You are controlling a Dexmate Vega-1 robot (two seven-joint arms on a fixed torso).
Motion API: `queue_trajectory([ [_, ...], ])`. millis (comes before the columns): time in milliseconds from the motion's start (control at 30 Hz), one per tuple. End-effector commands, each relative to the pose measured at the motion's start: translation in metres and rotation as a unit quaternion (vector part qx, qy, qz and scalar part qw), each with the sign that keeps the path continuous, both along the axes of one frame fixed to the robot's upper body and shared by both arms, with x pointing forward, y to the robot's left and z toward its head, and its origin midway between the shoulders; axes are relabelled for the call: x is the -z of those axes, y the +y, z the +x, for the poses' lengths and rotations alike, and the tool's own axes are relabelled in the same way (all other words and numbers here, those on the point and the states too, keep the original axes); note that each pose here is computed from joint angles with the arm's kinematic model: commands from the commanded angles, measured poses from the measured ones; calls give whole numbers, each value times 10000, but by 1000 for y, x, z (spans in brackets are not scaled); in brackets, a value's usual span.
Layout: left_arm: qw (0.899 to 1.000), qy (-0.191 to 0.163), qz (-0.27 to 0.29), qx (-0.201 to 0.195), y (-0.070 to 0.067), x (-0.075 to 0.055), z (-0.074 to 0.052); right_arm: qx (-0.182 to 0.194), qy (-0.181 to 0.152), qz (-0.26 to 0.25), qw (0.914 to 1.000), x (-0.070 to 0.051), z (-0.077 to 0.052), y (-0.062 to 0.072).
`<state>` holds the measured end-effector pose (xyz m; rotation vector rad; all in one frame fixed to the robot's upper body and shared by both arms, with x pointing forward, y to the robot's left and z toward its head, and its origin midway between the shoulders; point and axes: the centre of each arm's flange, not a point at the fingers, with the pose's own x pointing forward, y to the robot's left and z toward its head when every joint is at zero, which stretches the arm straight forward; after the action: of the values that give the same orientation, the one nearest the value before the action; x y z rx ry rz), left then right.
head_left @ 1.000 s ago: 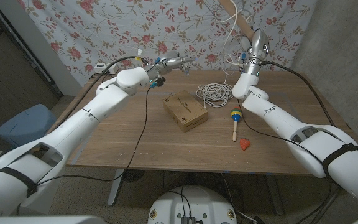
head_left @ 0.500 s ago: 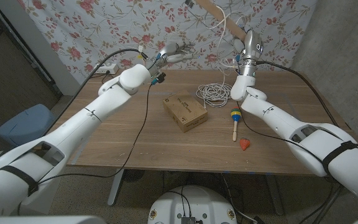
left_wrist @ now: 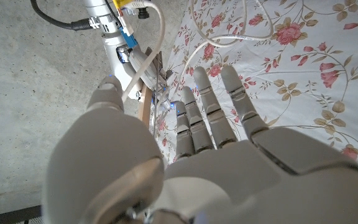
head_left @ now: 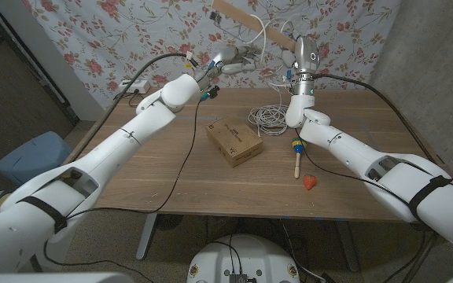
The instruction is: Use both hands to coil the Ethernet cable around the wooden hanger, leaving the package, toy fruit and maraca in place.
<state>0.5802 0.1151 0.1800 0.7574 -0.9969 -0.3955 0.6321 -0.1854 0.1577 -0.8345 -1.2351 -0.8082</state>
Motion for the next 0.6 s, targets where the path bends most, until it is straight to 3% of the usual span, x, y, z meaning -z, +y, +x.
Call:
queue_trajectory([
  [33, 9990, -2, -349, 263, -13, 1, 5, -164, -305, -483, 9982, 2, -16, 24],
  [233, 9987, 22, -381, 351, -19, 3, 6, -254, -399, -646, 9968, 5, -23, 30],
  [600, 9978, 76, -427, 495, -22, 1, 5, -274, -399, -551, 9973, 7, -26, 26],
])
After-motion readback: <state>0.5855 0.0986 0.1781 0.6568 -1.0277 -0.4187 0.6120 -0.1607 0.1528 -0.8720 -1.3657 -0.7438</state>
